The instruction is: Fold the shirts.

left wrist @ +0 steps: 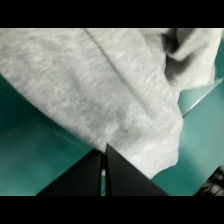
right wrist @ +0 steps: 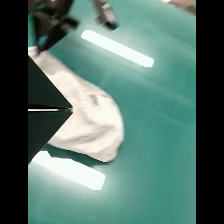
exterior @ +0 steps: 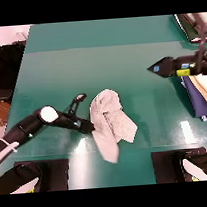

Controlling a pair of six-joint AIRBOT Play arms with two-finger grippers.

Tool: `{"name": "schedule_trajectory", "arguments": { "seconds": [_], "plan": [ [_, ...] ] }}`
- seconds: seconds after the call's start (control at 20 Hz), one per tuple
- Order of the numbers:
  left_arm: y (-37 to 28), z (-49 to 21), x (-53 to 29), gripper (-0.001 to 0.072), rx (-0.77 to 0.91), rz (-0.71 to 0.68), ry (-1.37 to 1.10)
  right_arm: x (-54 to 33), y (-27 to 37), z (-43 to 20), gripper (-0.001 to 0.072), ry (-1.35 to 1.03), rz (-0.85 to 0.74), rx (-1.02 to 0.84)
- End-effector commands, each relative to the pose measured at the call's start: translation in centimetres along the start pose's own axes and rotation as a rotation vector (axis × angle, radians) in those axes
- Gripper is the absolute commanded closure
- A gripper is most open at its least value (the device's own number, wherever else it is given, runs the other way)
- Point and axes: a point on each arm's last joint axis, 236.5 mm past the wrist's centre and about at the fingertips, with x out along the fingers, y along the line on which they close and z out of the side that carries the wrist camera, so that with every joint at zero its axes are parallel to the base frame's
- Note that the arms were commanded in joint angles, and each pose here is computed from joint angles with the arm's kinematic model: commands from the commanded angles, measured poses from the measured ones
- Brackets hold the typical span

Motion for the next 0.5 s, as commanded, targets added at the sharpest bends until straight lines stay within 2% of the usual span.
{"name": "schedule_trajectory", "arguments": {
  "seconds": [0.0, 0.05, 0.1, 0.25, 0.45],
  "plan": [
    [2.4, 1.4, -5.5, 0.0687, 0.093, 0.119, 0.026, 3.2, -1.5, -5.8, 0.0467, 0.272, -0.053, -0.037],
    [2.6, 2.0, -6.9, 0.0687, 0.103, 0.14, 0.016, 4.9, -1.6, -7.7, 0.0251, 0.345, -0.036, -0.026],
    [2.8, 2.5, -7.8, 0.0687, 0.107, 0.152, 0.006, 6.5, -1.5, -9.8, 0.0202, 0.415, -0.02, -0.011],
    [3.2, 3.4, -8.9, 0.0687, 0.114, 0.179, -0.017, 11.2, -1.5, -17.2, 0.0202, 0.611, 0.0, -0.014],
    [3.3, 3.4, -8.9, 0.0687, 0.115, 0.18, -0.017, 15.7, 1.3, -23.0, 0.0202, 0.69, 0.063, -0.059]
  ]
}}
